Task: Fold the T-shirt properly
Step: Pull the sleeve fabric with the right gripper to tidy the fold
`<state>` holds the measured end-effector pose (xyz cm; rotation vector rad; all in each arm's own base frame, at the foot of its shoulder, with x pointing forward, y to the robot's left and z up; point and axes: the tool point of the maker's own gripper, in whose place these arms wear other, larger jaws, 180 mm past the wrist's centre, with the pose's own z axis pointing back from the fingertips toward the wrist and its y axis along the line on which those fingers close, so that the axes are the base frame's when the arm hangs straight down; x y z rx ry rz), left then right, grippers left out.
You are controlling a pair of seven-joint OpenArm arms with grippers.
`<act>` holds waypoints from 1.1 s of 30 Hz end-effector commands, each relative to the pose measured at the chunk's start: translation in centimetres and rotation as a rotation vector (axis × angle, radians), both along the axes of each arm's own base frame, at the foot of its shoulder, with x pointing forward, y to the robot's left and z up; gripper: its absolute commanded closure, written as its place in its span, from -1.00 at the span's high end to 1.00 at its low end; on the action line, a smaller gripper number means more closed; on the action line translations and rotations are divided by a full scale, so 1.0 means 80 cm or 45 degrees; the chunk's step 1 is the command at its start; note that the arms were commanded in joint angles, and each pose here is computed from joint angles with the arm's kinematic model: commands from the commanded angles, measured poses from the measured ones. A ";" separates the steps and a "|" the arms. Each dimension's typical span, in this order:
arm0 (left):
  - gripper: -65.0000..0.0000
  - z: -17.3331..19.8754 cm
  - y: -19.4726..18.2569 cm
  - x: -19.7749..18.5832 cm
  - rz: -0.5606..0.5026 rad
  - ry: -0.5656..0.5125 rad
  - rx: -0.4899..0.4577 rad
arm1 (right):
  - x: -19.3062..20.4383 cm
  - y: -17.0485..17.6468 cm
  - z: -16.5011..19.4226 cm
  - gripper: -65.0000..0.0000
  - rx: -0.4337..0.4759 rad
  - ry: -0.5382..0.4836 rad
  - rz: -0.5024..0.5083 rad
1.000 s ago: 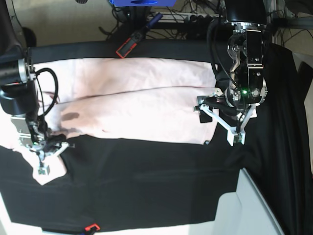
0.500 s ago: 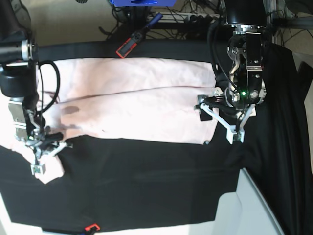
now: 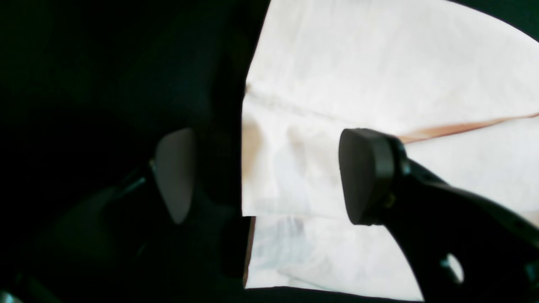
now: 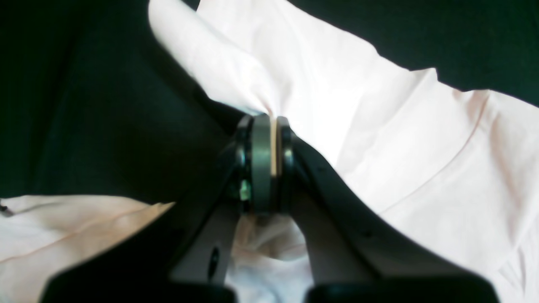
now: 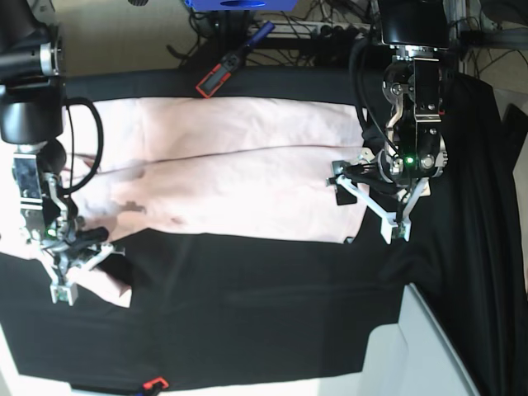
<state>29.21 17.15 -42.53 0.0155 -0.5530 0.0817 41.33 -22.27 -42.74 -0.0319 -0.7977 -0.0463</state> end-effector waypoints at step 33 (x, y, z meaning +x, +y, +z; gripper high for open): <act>0.57 0.012 0.000 0.012 -0.020 -0.049 0.019 | -0.166 -0.002 0.028 -1.00 0.328 0.165 -0.416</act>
